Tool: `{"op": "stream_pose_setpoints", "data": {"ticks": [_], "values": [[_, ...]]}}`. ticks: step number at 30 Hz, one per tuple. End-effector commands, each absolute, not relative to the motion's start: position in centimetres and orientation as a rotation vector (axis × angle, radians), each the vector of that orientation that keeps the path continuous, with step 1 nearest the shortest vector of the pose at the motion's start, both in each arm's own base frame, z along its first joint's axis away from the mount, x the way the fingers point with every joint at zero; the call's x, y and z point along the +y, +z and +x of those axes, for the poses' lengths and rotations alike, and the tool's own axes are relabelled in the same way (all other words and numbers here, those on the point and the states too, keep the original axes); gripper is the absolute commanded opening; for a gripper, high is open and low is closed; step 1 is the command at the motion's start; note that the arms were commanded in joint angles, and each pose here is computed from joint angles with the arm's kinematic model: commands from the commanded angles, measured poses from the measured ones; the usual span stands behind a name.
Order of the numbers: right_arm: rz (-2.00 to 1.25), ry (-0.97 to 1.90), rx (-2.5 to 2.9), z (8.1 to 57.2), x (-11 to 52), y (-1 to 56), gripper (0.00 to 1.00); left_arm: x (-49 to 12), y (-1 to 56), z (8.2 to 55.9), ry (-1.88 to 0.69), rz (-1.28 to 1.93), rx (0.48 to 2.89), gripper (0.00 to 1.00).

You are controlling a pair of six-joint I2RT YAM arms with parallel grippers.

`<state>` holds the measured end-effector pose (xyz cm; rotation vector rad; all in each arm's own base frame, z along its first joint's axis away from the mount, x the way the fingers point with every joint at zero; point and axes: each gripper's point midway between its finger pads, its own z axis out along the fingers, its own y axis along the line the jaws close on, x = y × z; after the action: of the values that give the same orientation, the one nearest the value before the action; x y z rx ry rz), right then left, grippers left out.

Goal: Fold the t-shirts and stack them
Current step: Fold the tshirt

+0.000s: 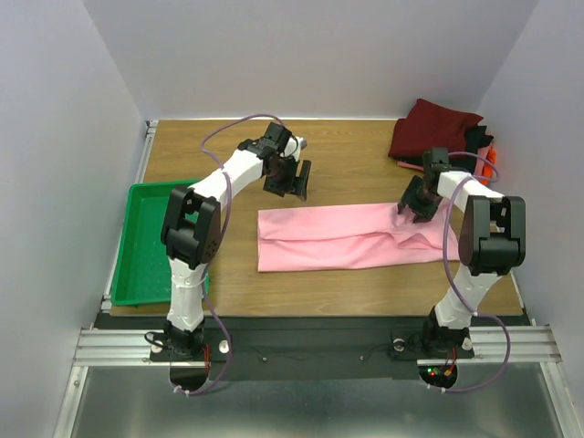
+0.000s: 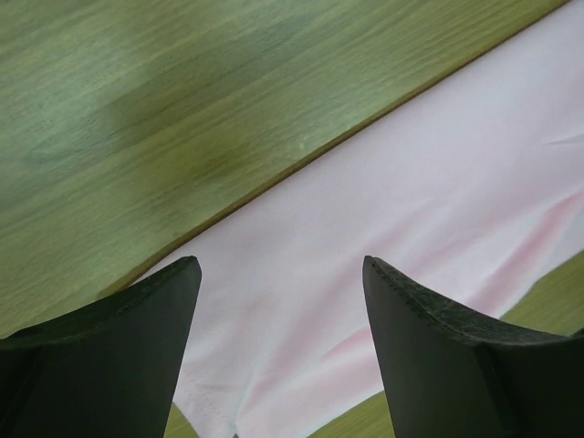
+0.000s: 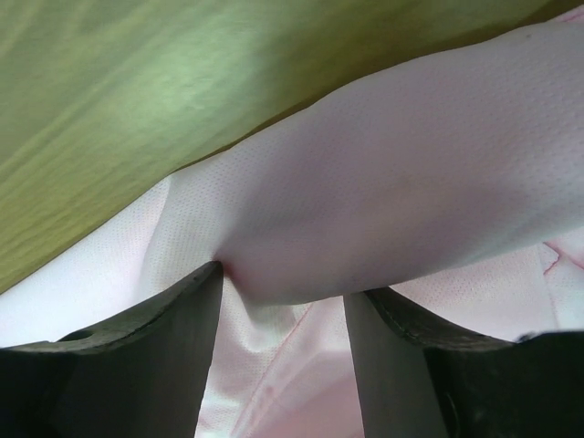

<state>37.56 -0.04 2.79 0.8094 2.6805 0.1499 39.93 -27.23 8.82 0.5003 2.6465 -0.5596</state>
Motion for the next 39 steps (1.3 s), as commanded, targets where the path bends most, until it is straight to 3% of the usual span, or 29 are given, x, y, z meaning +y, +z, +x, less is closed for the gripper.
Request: {"op": "stream_pose_setpoints", "data": {"ticks": [1, 10, 21, 23, 27, 39], "values": [[0.786, 0.223, 2.727, 38.2, 3.3, 0.3, 0.61, -28.4, 14.0, 39.4, -0.665, 0.55, 2.504, 0.84], [0.695, 0.307, 2.713, 40.9, 7.3, 1.5, 0.61, -30.0, 14.0, 35.8, -0.864, 0.665, 2.486, 0.84], [0.774, 0.073, 2.476, 41.0, -0.8, 9.6, 0.66, -32.6, 12.8, 32.6, -0.977, 0.824, 2.511, 0.81], [0.794, 0.049, 2.45, 40.7, -2.7, 10.4, 0.65, -32.9, 11.8, 32.4, -0.973, 0.832, 2.545, 0.8], [0.8, 0.033, 2.491, 39.8, -3.5, 9.0, 0.52, -32.7, 9.9, 32.0, -0.967, 0.823, 2.616, 0.8], [0.805, 0.068, 2.614, 37.9, -2.4, 4.8, 0.46, -31.4, 5.6, 31.3, -0.892, 0.788, 2.774, 0.79]]}}
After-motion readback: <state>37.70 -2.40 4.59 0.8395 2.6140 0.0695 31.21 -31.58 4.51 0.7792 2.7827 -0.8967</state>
